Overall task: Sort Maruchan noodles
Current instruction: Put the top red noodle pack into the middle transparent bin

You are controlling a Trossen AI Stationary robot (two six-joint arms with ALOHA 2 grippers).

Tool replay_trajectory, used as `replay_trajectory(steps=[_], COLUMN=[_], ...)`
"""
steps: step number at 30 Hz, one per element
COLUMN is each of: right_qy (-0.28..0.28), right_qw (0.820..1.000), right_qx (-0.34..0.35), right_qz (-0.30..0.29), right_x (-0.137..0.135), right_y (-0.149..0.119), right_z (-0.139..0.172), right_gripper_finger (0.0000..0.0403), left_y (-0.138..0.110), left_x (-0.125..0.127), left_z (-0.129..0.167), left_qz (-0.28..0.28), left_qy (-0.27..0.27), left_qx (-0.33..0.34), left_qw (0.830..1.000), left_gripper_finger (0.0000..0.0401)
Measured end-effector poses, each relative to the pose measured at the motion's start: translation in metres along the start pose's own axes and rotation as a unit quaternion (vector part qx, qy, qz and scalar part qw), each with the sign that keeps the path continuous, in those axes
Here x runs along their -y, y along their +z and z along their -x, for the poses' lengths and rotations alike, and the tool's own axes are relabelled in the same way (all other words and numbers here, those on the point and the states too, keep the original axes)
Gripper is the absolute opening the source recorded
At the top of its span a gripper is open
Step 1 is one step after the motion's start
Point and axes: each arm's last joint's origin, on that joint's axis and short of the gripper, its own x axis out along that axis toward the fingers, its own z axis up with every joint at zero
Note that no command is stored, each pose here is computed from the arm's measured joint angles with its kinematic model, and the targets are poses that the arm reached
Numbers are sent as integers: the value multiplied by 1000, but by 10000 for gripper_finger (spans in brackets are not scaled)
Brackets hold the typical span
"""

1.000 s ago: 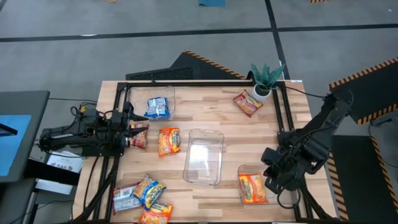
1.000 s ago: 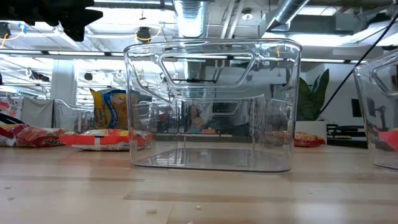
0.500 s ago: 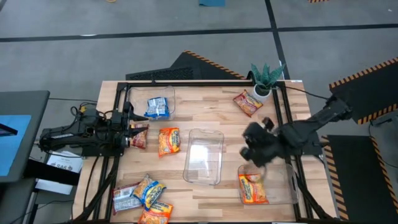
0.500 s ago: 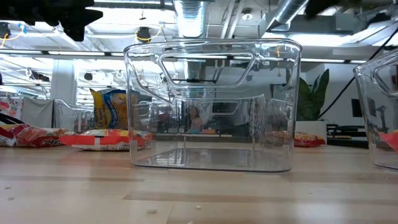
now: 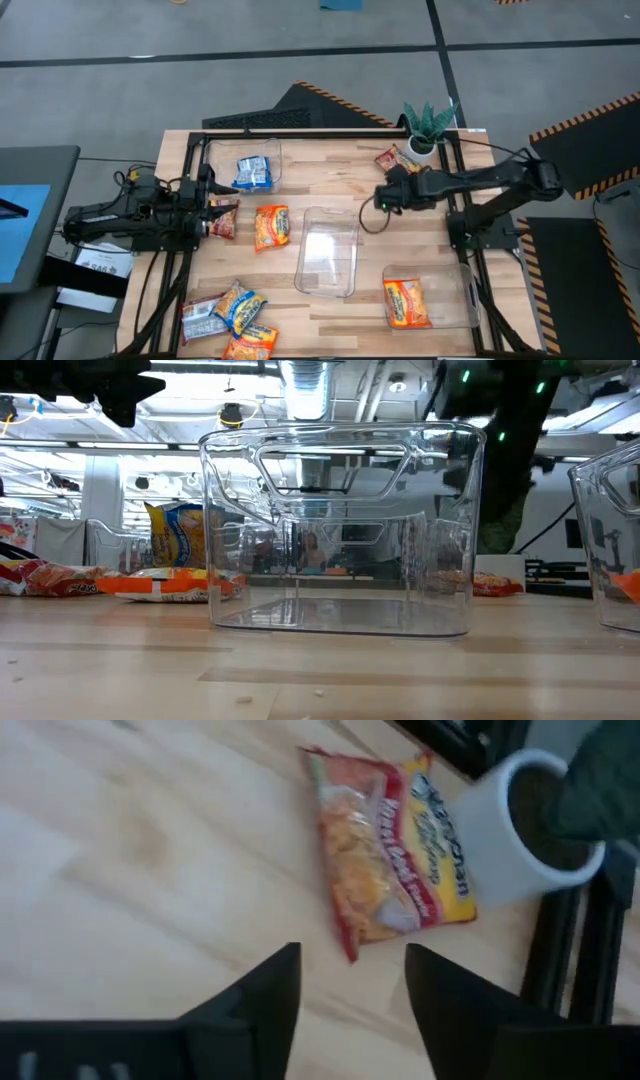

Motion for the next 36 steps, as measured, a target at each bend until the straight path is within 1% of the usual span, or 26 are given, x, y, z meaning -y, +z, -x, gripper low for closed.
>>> replay_trajectory(steps=[2, 4, 6, 10, 14, 20, 24, 27, 29, 31, 33, 36], right_qy=[-4, 5, 10, 0, -15, -34, -63, -79, -84, -83, -79, -72], right_qw=[1000, 998, 996, 994, 994, 995, 995, 994, 995, 995, 996, 997], right_qx=[2, 12, 24, 19, 9, -4, -9, -7, -6, -5, -3, 3], right_qz=[-28, -59, -81, -104, -106, -90, -78, -71, -62, -57, -52, -38], right_x=[2, 4, 3, 6, 2, -6, -6, -7, -8, -10, -12, -17], right_y=[2, 7, 11, 17, 19, 17, 16, 14, 12, 11, 10, 7], right_z=[-18, -33, -46, -66, -85, -113, -125, -129, -129, -128, -125, -120], right_gripper_finger=[220, 226, 228, 223, 218, 215, 212, 205, 194, 172, 135, 63], left_y=[0, 0, 0, 0, 0, -1, -1, -1, -1, -1, -1, 0], left_x=[0, 0, 0, 0, 0, 0, 0, 0, 0, 0, 0, 0], left_z=[0, 0, 0, 0, 0, 0, 0, 0, 0, 0, 0, 0], left_qz=[0, 0, 0, 0, 0, 0, -1, -1, -1, 0, 0, 0], left_qy=[0, 0, 0, 0, 0, 0, 0, 0, 0, 0, 0, 0], left_qx=[0, 0, 0, 0, -1, -3, -3, -3, -3, -3, -3, -3], left_qw=[1000, 1000, 1000, 1000, 1000, 1000, 1000, 1000, 1000, 1000, 1000, 1000], left_gripper_finger=[171, 171, 171, 171, 171, 171, 171, 171, 171, 171, 171, 171])
